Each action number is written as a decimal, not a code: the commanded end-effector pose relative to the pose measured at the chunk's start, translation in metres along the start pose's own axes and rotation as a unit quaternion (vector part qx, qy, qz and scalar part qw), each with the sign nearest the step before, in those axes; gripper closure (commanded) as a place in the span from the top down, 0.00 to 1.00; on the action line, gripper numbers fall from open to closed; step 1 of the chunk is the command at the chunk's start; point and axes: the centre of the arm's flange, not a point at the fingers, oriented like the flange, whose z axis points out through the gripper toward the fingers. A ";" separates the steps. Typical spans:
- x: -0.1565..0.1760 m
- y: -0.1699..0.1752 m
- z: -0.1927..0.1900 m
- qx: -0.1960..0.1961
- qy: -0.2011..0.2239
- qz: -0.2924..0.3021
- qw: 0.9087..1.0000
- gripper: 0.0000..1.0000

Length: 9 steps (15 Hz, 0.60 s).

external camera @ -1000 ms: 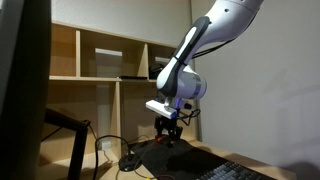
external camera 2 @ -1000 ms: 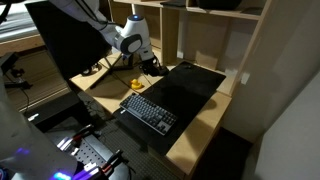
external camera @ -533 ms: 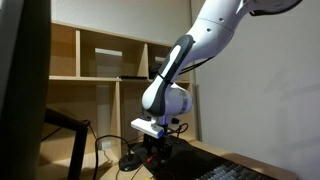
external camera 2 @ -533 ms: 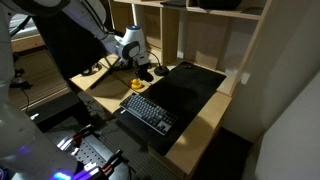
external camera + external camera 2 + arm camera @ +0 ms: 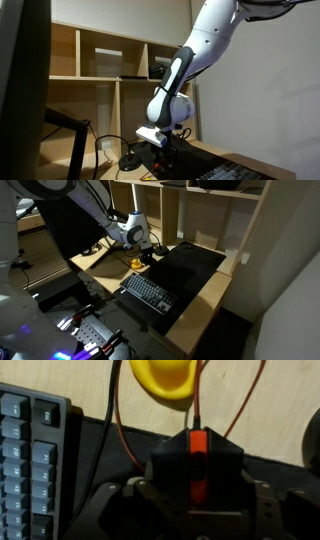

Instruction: Move the rubber duck and the mouse to the left

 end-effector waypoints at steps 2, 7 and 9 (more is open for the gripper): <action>0.019 -0.002 0.048 -0.031 0.022 0.046 0.998 0.48; 0.028 -0.007 0.057 -0.048 -0.007 0.060 0.997 0.48; 0.028 -0.010 0.053 -0.037 -0.022 0.065 0.997 0.48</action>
